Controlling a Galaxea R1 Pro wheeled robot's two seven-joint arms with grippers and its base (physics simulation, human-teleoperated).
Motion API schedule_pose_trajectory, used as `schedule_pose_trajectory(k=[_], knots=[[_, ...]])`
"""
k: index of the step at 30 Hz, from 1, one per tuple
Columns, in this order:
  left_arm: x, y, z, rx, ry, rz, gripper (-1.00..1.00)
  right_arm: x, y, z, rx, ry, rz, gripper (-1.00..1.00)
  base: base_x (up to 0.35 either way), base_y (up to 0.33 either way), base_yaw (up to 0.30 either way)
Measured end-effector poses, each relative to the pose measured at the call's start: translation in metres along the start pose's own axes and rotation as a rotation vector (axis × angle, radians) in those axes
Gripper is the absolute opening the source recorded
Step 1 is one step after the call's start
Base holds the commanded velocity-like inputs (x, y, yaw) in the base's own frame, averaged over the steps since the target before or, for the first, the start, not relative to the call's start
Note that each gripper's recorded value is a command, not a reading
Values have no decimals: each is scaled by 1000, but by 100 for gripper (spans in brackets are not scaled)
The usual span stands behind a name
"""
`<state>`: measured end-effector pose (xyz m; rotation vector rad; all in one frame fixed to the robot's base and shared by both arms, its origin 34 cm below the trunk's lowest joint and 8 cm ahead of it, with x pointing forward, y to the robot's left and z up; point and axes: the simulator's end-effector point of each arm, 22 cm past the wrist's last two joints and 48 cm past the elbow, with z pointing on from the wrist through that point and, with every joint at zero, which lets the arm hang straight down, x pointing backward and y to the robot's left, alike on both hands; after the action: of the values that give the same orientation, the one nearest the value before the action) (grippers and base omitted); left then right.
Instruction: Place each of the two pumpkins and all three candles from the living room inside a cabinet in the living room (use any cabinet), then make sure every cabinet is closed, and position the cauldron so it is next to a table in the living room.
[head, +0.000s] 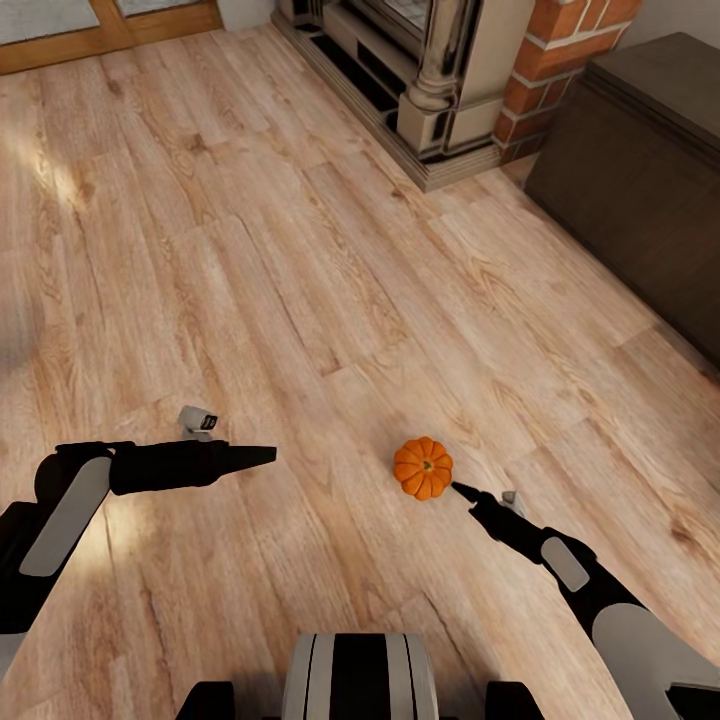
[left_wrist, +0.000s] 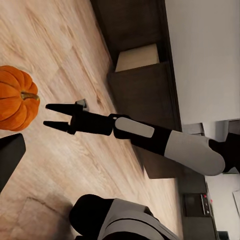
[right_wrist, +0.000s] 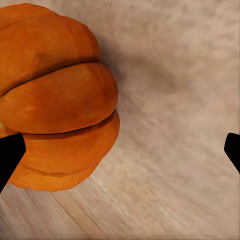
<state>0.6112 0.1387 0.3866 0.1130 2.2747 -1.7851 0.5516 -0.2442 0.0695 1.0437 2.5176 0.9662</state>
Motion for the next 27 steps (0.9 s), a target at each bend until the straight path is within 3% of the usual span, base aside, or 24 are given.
schedule_pose_trajectory(k=[27], knots=[[0,-1,1,3,1,1,100,3,16,0,-70,13,-14,100,6,0,0]])
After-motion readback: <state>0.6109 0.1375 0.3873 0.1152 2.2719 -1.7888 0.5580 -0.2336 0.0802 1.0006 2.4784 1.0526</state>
